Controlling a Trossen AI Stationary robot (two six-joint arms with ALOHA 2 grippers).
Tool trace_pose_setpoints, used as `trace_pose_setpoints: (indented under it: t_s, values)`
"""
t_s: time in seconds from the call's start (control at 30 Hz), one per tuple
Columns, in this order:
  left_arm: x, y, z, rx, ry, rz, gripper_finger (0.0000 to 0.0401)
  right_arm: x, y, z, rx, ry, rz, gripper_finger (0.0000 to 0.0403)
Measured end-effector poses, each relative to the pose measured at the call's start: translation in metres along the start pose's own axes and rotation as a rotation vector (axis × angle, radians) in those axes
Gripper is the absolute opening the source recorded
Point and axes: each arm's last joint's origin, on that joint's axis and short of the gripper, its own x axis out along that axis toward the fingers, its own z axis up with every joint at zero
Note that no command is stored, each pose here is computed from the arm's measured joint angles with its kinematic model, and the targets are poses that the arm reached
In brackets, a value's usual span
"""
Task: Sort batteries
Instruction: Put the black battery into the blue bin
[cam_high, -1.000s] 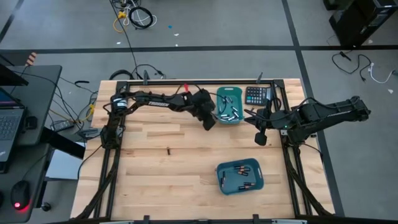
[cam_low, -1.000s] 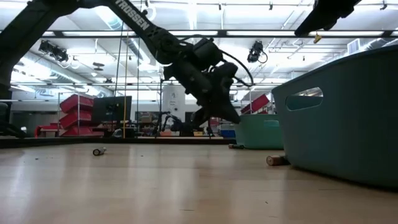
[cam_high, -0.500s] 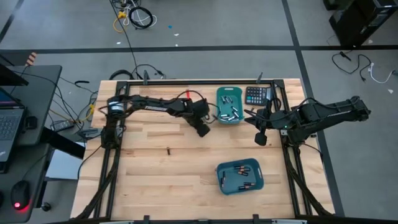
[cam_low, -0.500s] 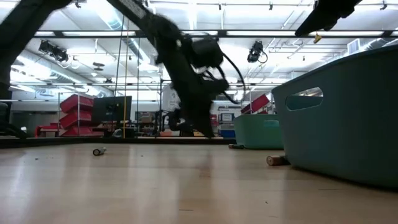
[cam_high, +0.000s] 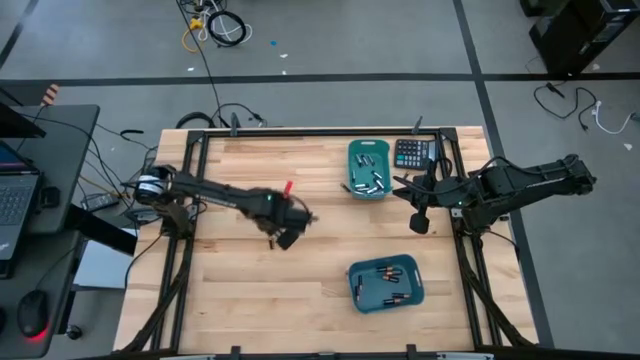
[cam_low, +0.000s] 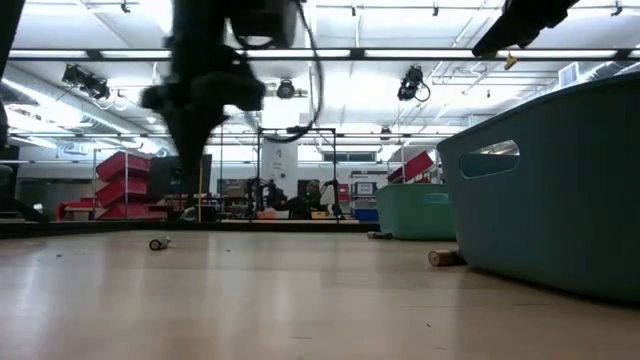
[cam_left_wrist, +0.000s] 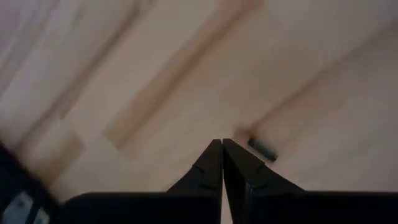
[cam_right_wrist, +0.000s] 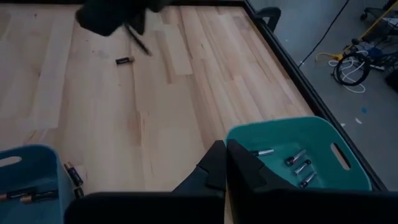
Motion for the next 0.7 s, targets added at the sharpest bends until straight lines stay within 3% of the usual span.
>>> trace_pose_setpoints:
  t_s: [0.23,0.4,0.7]
  values:
    - [0.015,-0.008,-0.039,-0.120,0.048,0.082,0.0068,0.000,0.001,0.000,-0.002,0.010,0.039,0.0001]
    - [0.016,-0.017,-0.059,-0.223,-0.066,0.106,0.0114,0.000,0.002,-0.001,-0.002,0.018,0.084,0.0001]
    - [0.013,-0.036,-0.069,-0.392,-0.238,-0.019,0.0157,0.000,0.003,-0.001,0.001,0.022,0.103,0.0001]
